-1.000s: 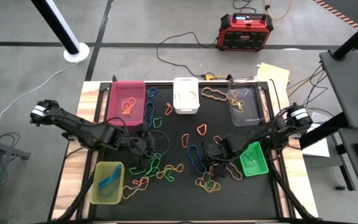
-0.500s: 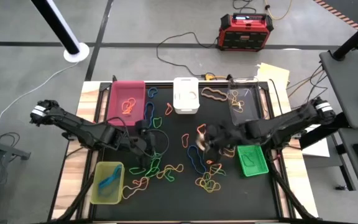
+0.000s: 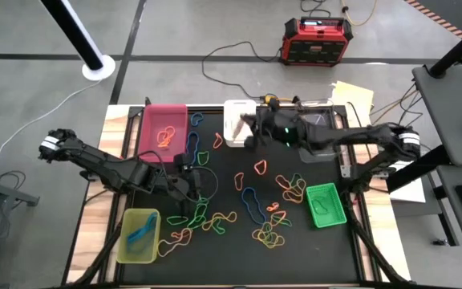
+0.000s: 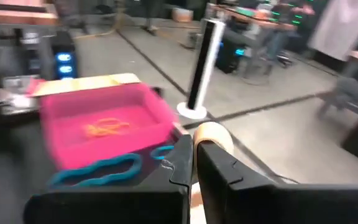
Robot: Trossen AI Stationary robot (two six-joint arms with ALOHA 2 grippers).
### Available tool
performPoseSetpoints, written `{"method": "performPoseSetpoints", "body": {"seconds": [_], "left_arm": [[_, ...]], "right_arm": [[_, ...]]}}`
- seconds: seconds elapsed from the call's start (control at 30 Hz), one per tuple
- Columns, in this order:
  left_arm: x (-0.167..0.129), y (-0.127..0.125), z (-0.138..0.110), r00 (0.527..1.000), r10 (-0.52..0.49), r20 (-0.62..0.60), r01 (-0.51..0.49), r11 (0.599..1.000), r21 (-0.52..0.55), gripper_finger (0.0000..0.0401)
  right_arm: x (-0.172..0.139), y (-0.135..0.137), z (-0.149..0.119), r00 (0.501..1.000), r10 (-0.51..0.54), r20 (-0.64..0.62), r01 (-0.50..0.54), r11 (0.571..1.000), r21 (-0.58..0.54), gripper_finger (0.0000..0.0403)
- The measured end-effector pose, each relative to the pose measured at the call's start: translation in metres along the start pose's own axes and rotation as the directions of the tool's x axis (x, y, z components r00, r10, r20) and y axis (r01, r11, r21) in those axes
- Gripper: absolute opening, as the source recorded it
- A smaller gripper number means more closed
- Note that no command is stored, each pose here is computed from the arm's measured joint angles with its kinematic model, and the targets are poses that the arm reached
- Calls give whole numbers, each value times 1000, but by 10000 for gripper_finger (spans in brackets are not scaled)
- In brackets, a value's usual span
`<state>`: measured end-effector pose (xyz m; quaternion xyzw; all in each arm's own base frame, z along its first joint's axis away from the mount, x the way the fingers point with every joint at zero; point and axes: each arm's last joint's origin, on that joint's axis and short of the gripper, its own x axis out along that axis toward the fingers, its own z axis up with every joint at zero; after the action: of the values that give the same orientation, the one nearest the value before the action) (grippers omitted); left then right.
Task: Sort rubber bands into baskets
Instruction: Put the light orange rubber band into the white bin
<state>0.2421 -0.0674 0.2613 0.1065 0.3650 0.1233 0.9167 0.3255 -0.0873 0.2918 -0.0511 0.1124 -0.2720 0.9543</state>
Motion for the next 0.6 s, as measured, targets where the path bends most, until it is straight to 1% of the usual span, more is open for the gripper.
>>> {"method": "performPoseSetpoints", "body": {"seconds": [0.13,0.23,0.3,0.43,0.6], "left_arm": [[0,0,0,1000,6,0,-6,1000,15,181],[0,1,0,999,47,6,-47,999,24,181],[0,2,0,997,71,9,-71,997,25,181],[0,3,0,996,89,11,-89,996,31,181],[0,3,0,996,89,10,-90,995,31,181]], "right_arm": [[29,-29,-20,999,-47,-19,48,998,49,9],[48,-45,-39,998,-50,-46,55,992,113,9],[60,-53,-50,995,-42,-87,55,988,147,10],[79,-60,-62,991,11,-131,13,983,184,12],[93,-60,-62,985,15,-173,17,982,186,13]]}}
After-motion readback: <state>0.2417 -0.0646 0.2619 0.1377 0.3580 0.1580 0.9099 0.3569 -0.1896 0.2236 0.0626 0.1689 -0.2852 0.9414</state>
